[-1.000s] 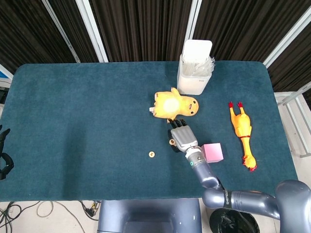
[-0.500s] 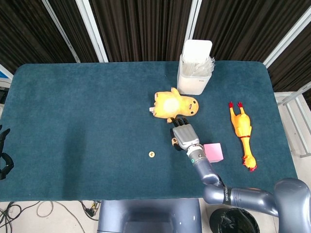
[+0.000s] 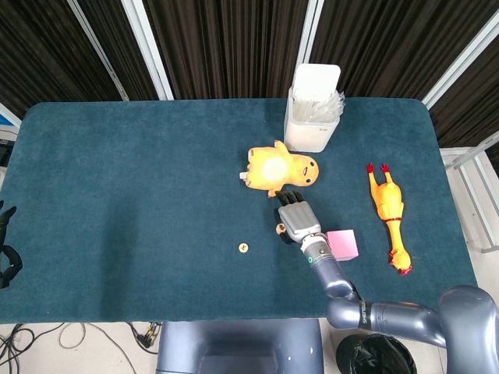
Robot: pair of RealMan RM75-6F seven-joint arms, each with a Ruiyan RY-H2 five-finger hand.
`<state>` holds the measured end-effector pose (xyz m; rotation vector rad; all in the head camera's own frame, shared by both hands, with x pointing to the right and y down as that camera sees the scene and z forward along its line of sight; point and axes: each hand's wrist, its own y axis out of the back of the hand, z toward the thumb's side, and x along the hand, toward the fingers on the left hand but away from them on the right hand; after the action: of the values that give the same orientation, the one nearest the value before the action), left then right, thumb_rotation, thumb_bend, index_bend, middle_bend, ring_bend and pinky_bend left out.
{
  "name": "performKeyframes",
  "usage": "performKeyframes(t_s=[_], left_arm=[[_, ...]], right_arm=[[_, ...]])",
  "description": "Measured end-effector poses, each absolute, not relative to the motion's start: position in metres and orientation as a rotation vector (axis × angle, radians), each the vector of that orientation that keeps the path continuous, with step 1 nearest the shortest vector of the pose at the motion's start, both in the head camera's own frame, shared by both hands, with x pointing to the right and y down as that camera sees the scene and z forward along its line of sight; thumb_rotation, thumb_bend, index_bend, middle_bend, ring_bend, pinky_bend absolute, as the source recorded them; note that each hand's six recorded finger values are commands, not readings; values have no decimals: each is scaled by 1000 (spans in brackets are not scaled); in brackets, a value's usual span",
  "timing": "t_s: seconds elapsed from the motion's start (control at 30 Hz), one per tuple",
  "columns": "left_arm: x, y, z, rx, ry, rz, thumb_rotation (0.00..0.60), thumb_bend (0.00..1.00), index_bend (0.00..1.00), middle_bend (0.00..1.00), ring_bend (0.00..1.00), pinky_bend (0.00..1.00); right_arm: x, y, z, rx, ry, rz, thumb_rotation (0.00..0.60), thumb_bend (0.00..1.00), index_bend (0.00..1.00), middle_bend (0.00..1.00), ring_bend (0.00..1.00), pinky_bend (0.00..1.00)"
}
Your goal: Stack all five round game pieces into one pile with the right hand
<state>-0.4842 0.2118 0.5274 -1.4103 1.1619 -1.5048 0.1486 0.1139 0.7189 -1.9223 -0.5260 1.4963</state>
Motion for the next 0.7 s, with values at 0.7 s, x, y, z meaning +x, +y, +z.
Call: performKeyframes(t_s=[0.7], left_arm=[[-484,212,528,-1408,1162,-1505,600,824,121,0,0,18]], right_arm=[[149,113,718,-1924,-535,1496,600,408,524,0,0,0]])
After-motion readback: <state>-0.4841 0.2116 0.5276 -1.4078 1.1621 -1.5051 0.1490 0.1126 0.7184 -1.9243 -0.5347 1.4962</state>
